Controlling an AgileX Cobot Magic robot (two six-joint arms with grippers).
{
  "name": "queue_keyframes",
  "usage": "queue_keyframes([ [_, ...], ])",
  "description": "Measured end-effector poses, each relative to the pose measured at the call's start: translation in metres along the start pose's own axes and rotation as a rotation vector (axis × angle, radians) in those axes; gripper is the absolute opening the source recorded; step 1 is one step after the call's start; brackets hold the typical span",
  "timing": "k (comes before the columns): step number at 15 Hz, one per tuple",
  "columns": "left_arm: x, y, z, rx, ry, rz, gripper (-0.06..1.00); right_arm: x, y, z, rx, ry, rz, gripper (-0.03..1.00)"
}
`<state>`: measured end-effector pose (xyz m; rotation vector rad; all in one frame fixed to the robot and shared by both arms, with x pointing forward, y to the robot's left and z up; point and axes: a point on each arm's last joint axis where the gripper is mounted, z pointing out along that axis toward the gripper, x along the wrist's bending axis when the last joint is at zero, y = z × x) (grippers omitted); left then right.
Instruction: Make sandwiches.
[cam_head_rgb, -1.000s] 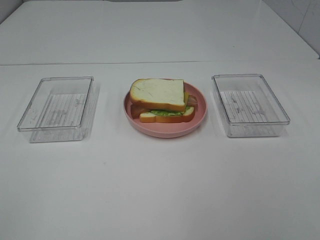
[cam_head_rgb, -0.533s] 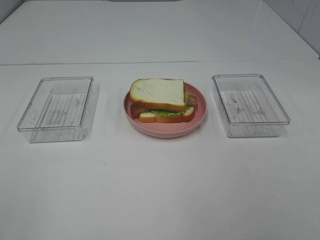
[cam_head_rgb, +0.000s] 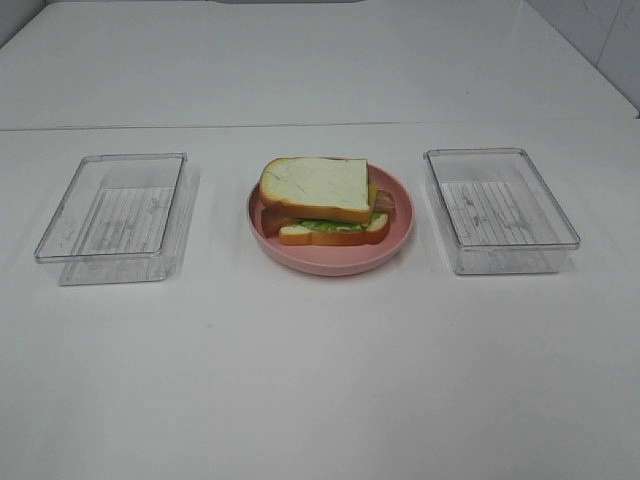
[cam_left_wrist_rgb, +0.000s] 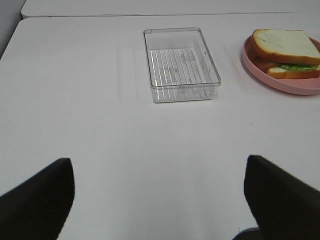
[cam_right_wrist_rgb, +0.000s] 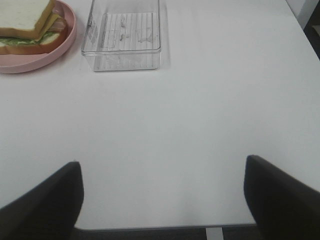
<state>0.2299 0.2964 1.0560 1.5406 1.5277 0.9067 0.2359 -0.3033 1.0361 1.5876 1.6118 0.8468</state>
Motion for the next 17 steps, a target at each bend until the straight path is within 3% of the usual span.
queue_keyframes([
  [17, 0.0000, 0.0000, 0.0000, 0.000, 0.000, 0.000, 0.84, 0.0000, 0.0000, 0.0000, 0.000, 0.000, 0.000, 0.86],
])
